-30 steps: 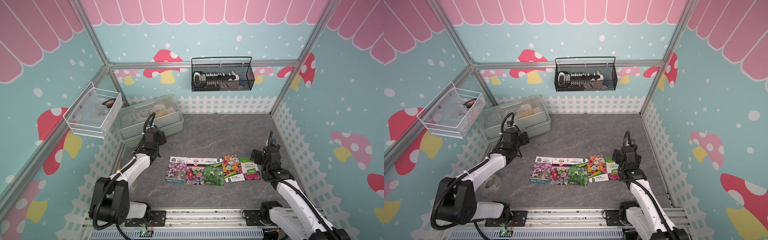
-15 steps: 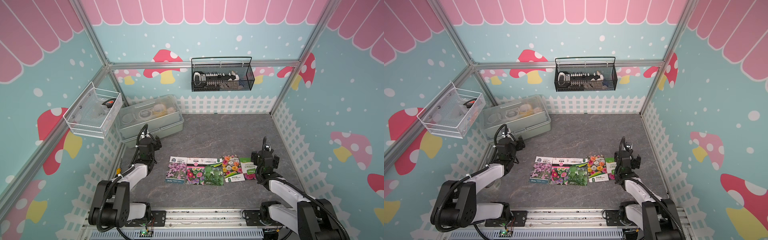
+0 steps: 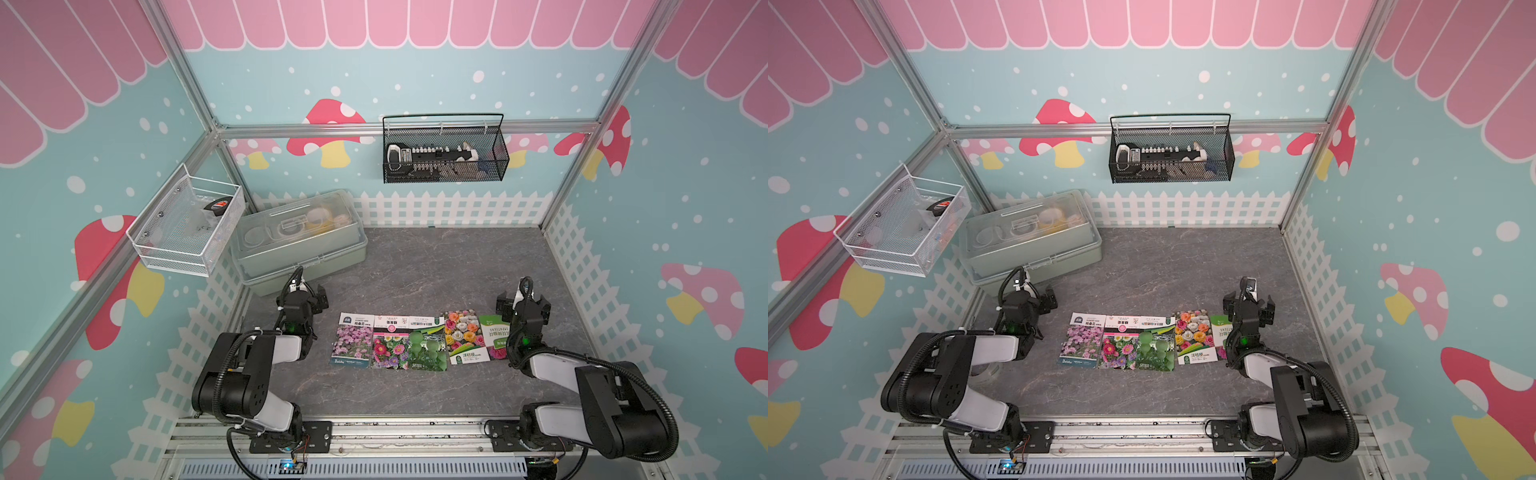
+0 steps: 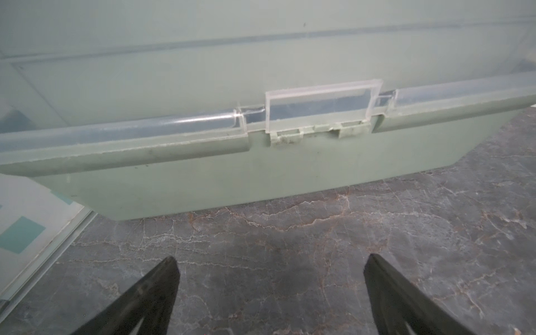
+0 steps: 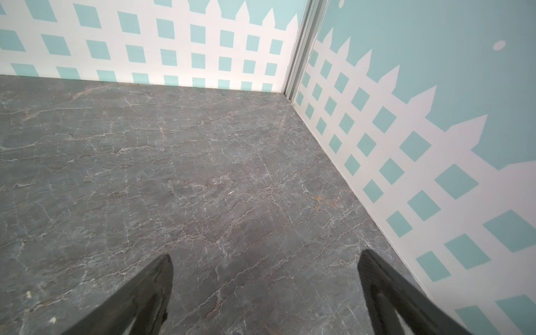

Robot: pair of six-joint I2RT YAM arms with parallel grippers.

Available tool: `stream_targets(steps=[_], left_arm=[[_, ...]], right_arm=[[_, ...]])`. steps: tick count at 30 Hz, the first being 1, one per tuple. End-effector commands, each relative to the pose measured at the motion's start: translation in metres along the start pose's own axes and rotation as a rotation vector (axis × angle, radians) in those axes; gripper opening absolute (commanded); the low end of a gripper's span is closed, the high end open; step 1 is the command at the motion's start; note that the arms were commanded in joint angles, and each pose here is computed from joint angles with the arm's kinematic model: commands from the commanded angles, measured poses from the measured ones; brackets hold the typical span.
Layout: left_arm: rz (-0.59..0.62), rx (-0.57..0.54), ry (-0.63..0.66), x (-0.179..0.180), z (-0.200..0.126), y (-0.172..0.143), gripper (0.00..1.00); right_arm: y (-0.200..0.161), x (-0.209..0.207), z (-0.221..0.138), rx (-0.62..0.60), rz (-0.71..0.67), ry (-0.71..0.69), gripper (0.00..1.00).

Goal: Arrange the seed packets in a row
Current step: Reset both arms

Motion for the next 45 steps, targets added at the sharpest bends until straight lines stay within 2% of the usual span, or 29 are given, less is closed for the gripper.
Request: stream_targets(steps=[1,5,12,15,22,45], left_arm=[[0.003,-0.076,-0.029,-0.003,0.000,0.013,0.99],[0.011,-0.069,-0.041,-0.005,0.000,0.013,0.99],[0.010,-0.076,-0.042,-0.006,0.000,0.013,0.99],[0.009,-0.078,-0.041,-0.006,0.000,0.014,0.99],[0.011,-0.079,-0.042,-0.006,0.000,0.013,0.99],[0.011,-0.081,-0.041,-0.005,0.000,0.013,0.99]], right_arm=[[0.010,0.005,0.006,-0.065,-0.032,0.017,0.99],[0.007,0.016,0.007,-0.086,-0.071,0.103,0.99],[-0.006,0.025,0.011,-0.109,-0.088,0.146,0.99],[-0.006,0.021,0.019,-0.044,-0.072,0.102,0.99],[-0.007,0.010,0.033,0.014,-0.008,0.098,0.99],[-0.007,0.011,0.033,0.008,-0.007,0.102,0.99]])
Point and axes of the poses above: each gripper's point midway between its finger pads, its own z axis out along the fingers, its own x axis along the line the jaws close on, y = z × x, the point moved 7 cm from there along -z, back along the fingers, and after that the axes turned 6 degrees about -z, right-handed, at the moved point
